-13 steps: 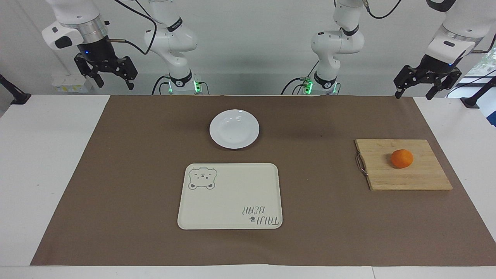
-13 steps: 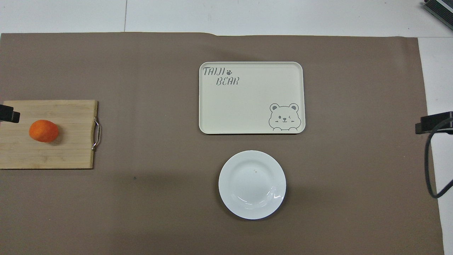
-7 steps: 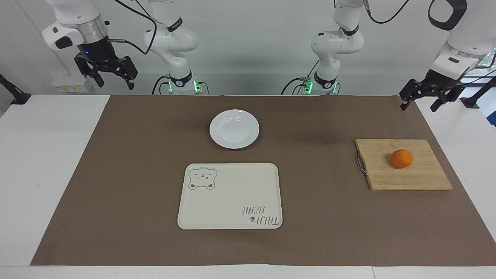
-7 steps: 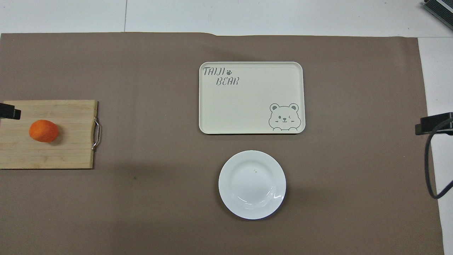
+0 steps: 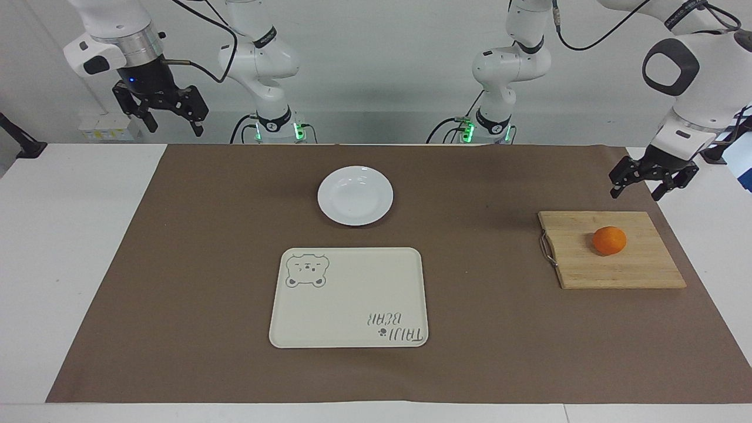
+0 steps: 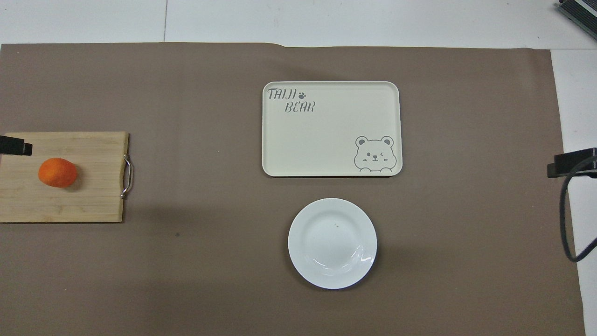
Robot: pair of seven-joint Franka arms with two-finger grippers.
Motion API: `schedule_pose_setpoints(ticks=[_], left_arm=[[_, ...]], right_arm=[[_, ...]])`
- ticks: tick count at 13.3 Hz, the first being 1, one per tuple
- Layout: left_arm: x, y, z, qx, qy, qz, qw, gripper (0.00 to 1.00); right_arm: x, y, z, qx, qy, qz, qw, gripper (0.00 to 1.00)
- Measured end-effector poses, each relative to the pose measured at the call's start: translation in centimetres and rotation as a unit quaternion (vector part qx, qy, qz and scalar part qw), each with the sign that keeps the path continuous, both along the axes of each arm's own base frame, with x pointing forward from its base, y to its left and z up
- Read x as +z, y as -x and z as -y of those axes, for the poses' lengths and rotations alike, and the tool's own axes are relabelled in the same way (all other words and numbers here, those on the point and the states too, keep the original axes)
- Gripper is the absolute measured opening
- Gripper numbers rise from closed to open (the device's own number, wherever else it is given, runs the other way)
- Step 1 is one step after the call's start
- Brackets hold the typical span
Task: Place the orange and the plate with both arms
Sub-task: 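Lower the left gripper onto the orange and grasp it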
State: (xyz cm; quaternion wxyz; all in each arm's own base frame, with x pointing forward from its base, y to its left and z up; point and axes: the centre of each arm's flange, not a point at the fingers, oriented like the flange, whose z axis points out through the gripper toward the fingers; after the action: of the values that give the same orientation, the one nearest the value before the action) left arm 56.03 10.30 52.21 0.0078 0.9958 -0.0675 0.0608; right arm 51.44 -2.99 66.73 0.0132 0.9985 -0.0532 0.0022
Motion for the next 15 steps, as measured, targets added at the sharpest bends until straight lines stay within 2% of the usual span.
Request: schedule_pose_setpoints(ticks=[2, 4, 11, 13, 15], left_arm=[[-3.0, 0.0, -1.2, 0.008, -0.003, 0.005, 1.0, 1.0], [-5.5, -0.1, -2.1, 0.01, -0.003, -0.004, 1.0, 1.0], [-14.6, -2.5, -3.9, 0.014, -0.011, -0.008, 1.0, 1.0], [-16.5, -2.6, -4.6, 0.014, -0.014, -0.005, 1.0, 1.0], [-17.7, -2.1, -5.1, 0.017, -0.012, -0.013, 1.0, 1.0]], right_arm=[[0.0, 0.0, 0.0, 0.0, 0.0, 0.0, 1.0, 1.0], [-0.2, 0.0, 0.0, 0.0, 0.0, -0.002, 1.0, 1.0], [-0.2, 0.0, 0.0, 0.0, 0.0, -0.002, 1.0, 1.0], [-0.2, 0.0, 0.0, 0.0, 0.0, -0.002, 1.0, 1.0], [-0.2, 0.0, 0.0, 0.0, 0.0, -0.003, 1.0, 1.0]])
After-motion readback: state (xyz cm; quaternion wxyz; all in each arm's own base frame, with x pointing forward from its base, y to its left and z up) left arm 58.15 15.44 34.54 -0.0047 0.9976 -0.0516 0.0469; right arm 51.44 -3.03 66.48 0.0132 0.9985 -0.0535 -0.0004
